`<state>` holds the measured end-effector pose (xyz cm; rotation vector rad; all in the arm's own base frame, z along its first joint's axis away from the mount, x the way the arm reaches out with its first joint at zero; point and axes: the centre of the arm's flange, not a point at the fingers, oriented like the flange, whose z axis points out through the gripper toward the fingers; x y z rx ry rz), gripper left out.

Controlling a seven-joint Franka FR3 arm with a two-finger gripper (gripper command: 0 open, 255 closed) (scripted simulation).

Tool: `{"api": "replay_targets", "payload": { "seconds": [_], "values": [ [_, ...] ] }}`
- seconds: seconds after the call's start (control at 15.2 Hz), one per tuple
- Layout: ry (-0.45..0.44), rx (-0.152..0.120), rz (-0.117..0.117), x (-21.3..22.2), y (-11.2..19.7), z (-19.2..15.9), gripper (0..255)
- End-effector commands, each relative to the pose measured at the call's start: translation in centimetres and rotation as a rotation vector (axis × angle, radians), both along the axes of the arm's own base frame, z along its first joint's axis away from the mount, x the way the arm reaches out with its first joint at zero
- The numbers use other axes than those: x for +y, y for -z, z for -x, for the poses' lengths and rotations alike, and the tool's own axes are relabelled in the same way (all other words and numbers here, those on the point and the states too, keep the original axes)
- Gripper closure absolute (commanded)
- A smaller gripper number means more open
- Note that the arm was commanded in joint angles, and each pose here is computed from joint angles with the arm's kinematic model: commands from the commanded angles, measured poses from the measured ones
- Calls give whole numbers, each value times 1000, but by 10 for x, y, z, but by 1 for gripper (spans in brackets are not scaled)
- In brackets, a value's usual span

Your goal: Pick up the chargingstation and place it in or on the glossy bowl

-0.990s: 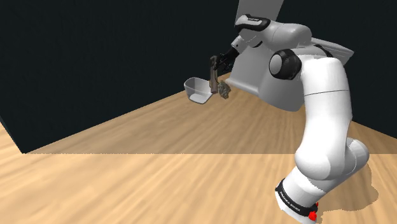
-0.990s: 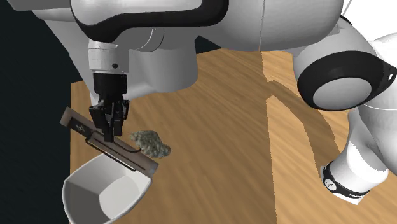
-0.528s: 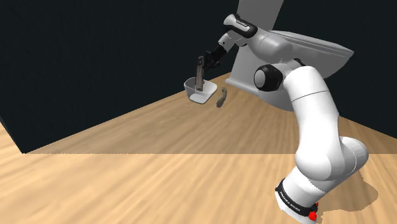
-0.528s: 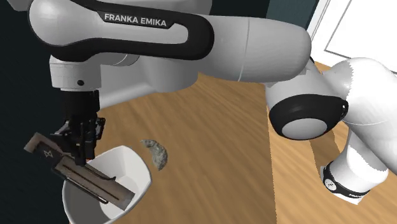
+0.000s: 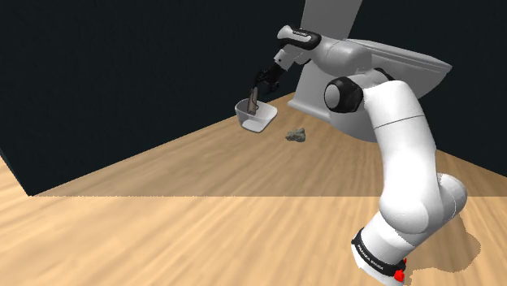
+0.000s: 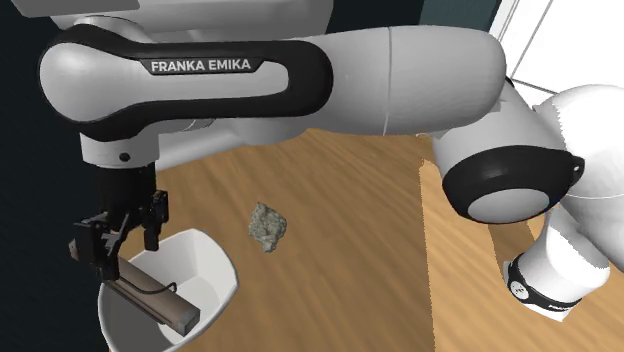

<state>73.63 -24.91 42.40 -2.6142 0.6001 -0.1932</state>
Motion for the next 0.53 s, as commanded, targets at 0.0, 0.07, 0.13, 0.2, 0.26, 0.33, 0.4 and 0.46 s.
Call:
{"api": "replay_targets", "payload": {
  "seconds": [0.0, 0.07, 0.13, 0.2, 0.26, 0.33, 0.4, 0.46],
  "values": [
    [138, -11, 98, 15, 16, -4, 0],
    [212, -13, 149, 22, 24, -9, 0],
    [258, -14, 181, 26, 30, -12, 0],
    [257, -14, 181, 27, 34, -13, 0],
    [257, -14, 181, 28, 39, -15, 0],
    [257, -14, 181, 28, 44, -17, 0],
    [257, -14, 181, 29, 49, -18, 0],
    [257, -14, 181, 30, 54, -20, 0]
  ]
}}
